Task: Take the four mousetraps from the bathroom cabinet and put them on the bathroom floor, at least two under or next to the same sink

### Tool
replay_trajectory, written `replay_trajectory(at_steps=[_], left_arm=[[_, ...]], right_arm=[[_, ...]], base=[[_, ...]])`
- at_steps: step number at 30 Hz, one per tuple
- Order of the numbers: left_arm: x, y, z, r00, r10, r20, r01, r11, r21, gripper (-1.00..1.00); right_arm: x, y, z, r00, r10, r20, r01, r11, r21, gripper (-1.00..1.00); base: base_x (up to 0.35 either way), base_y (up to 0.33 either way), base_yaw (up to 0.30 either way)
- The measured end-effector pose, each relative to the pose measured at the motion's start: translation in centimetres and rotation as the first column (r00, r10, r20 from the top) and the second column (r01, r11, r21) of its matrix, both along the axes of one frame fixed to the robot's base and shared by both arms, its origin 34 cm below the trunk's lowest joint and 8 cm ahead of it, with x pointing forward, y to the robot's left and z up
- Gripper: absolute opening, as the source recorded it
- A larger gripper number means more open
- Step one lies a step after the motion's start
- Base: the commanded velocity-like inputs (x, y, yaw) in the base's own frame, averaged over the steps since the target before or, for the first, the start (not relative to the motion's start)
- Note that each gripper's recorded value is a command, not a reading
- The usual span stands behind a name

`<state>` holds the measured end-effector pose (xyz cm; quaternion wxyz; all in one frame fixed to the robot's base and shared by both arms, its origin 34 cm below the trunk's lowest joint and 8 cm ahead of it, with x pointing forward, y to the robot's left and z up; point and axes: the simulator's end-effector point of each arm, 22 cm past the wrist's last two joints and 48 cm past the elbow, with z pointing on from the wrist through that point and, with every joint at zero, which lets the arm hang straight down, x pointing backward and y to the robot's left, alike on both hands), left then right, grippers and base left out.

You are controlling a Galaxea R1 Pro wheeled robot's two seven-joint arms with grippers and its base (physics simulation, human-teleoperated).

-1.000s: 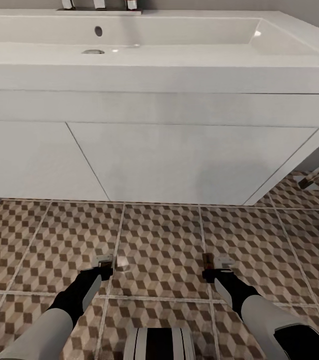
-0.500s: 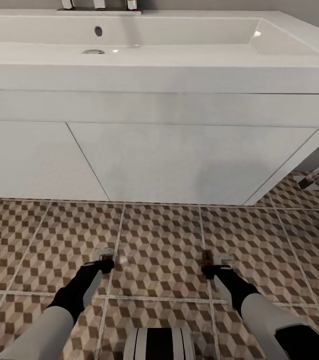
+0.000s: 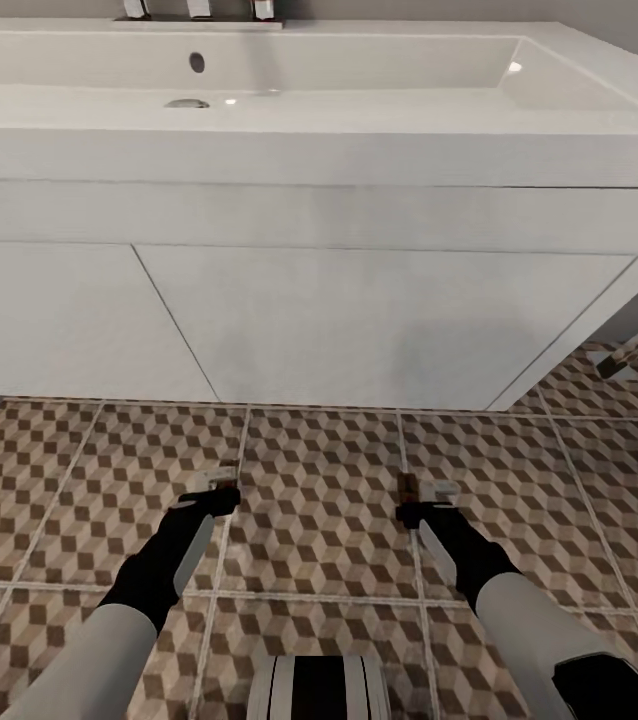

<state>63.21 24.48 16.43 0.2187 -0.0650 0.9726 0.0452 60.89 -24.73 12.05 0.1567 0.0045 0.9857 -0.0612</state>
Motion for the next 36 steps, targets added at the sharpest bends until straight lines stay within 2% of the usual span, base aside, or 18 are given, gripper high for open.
replay_trajectory(at_steps=[5, 7, 12, 19, 22, 36], left_arm=[[-0.4, -0.2, -0.3, 1.000, -0.001, -0.012, 0.001, 1.000, -0.004, -1.00], [-1.8, -0.4, -1.3, 0.999, -0.002, -0.046, 0.002, 1.000, -0.004, -1.00], [-3.0, -0.5, -2.2, 0.997, -0.005, -0.072, 0.005, 1.000, -0.002, -1.00], [-3.0, -0.6, -2.3, 0.997, -0.005, -0.075, 0.005, 1.000, -0.005, -1.00], [-2.9, -0.9, -2.2, 0.997, -0.005, -0.073, 0.005, 1.000, -0.008, -1.00], [-2.5, -1.4, -2.0, 0.998, -0.006, -0.062, 0.006, 1.000, -0.013, -1.00]], right_arm=[[-0.1, -0.1, -0.1, 1.000, -0.005, -0.003, 0.005, 1.000, -0.006, -1.00], [-0.4, -0.4, -0.3, 1.000, -0.008, -0.012, 0.008, 1.000, -0.011, -1.00], [0.1, -1.3, -0.6, 1.000, -0.019, -0.019, 0.018, 0.999, -0.029, -1.00], [0.5, -2.1, -0.9, 1.000, -0.027, -0.002, 0.026, 0.999, -0.044, -1.00], [1.9, -2.3, -0.3, 0.999, -0.030, 0.021, 0.030, 0.999, -0.045, -1.00], [3.1, -1.9, 0.2, 0.999, -0.027, 0.041, 0.028, 0.999, -0.041, -1.00]], base=[[0.000, 0.000, 0.000], [0.000, 0.000, 0.000], [0.000, 0.000, 0.000], [0.000, 0.000, 0.000], [0.000, 0.000, 0.000], [0.000, 0.000, 0.000]])
